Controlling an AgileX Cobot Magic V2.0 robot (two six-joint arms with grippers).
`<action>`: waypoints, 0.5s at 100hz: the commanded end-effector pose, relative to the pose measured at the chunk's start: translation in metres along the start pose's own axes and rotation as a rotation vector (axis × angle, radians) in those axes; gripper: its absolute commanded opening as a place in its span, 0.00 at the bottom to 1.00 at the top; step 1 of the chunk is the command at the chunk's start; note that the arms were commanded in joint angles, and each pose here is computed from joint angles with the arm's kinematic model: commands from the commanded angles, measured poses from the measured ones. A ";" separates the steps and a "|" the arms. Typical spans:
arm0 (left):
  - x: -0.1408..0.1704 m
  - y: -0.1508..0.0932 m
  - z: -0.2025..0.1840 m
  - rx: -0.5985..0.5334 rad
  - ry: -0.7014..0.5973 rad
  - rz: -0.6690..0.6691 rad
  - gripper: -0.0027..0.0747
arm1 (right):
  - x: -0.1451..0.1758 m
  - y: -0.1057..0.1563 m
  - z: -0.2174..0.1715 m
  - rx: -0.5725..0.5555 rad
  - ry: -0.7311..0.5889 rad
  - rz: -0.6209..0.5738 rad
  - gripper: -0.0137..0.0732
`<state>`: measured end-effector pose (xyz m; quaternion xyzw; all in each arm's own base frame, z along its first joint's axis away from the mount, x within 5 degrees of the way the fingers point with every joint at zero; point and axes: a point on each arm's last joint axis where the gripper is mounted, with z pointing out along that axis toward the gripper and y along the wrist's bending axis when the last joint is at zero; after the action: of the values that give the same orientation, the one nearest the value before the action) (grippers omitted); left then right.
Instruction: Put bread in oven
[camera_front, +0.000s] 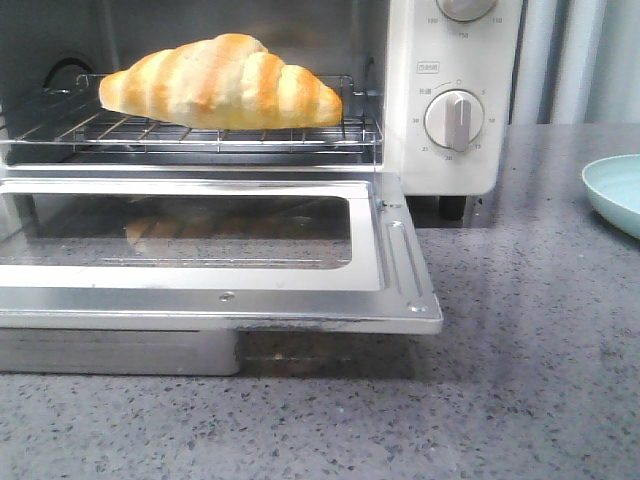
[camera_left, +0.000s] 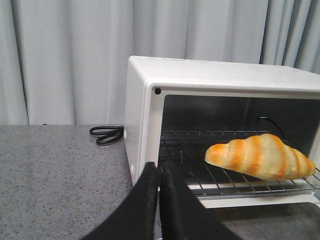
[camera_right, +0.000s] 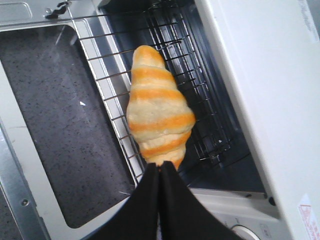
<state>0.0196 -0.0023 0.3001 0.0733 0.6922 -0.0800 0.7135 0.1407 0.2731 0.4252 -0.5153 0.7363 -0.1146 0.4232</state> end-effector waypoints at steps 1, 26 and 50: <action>-0.007 -0.001 0.000 0.006 -0.177 0.003 0.01 | 0.009 -0.029 -0.029 0.086 -0.034 0.048 0.08; 0.030 -0.002 0.017 0.015 -0.147 0.002 0.01 | 0.029 -0.051 -0.056 0.129 -0.077 0.089 0.08; 0.041 -0.003 0.020 0.025 -0.106 -0.054 0.01 | 0.064 -0.053 -0.065 0.141 -0.101 0.069 0.08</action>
<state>0.0451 -0.0106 0.2442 0.0717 0.6974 -0.0967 0.7065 0.1232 0.1992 0.4566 -0.4818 0.7275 -0.1089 0.4761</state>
